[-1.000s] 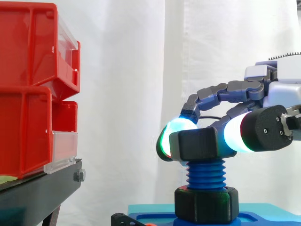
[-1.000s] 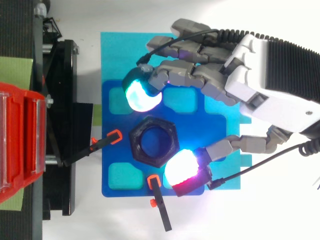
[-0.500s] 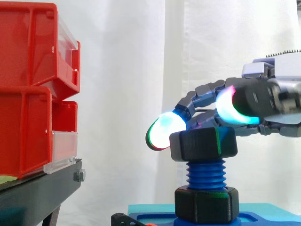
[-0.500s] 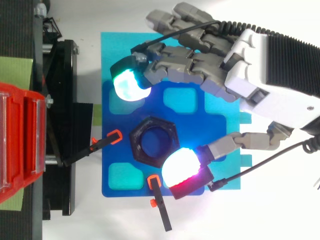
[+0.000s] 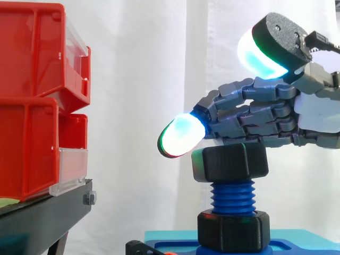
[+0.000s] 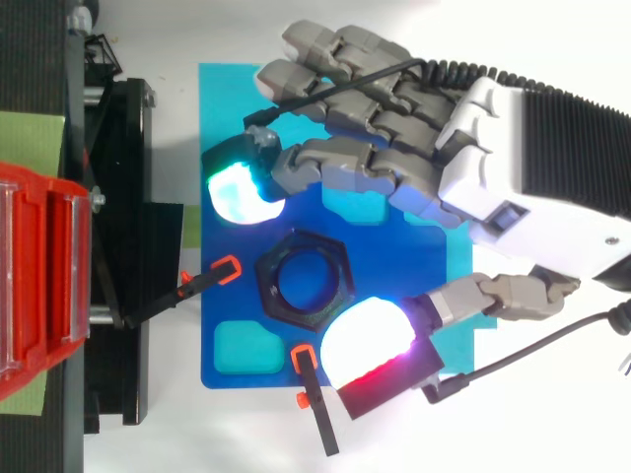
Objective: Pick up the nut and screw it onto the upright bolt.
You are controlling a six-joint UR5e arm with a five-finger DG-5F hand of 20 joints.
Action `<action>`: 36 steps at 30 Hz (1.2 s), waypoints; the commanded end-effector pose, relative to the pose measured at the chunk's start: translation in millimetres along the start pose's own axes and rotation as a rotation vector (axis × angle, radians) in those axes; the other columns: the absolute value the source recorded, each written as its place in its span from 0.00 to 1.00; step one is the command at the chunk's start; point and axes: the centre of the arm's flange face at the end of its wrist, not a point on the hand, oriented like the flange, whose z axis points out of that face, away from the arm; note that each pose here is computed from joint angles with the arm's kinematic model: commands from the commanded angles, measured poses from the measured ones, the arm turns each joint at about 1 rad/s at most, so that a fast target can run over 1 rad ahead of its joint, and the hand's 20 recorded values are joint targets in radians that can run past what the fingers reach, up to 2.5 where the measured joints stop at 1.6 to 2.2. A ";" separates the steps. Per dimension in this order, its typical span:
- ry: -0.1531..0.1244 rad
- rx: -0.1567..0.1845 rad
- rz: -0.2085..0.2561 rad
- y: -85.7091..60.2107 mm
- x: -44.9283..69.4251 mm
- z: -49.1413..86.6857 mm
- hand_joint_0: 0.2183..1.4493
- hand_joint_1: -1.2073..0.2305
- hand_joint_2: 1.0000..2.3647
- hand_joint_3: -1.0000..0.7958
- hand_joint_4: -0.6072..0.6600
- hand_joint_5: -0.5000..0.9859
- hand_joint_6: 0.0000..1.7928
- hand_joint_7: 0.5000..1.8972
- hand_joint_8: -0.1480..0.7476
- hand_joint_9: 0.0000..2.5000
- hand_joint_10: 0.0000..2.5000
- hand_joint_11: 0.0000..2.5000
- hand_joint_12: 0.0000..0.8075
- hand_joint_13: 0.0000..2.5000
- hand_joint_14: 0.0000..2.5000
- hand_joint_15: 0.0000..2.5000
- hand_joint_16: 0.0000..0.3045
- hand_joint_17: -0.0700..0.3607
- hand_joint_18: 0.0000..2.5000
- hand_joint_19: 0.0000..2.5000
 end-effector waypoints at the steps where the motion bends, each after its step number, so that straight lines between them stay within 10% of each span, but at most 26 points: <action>1: -0.003 -0.002 0.003 5.2 -0.7 1.3 0.13 0.78 0.00 0.28 0.56 0.23 0.28 0.09 0.39 0.06 0.00 0.00 0.47 0.00 0.00 0.00 0.21 0.49 0.00 0.00; 36: 0.038 -0.003 -0.005 6.5 3.5 -2.6 0.19 0.65 0.00 0.28 0.66 0.30 0.28 0.34 0.45 0.26 0.00 0.00 0.36 0.13 0.00 0.00 0.11 0.34 0.00 0.00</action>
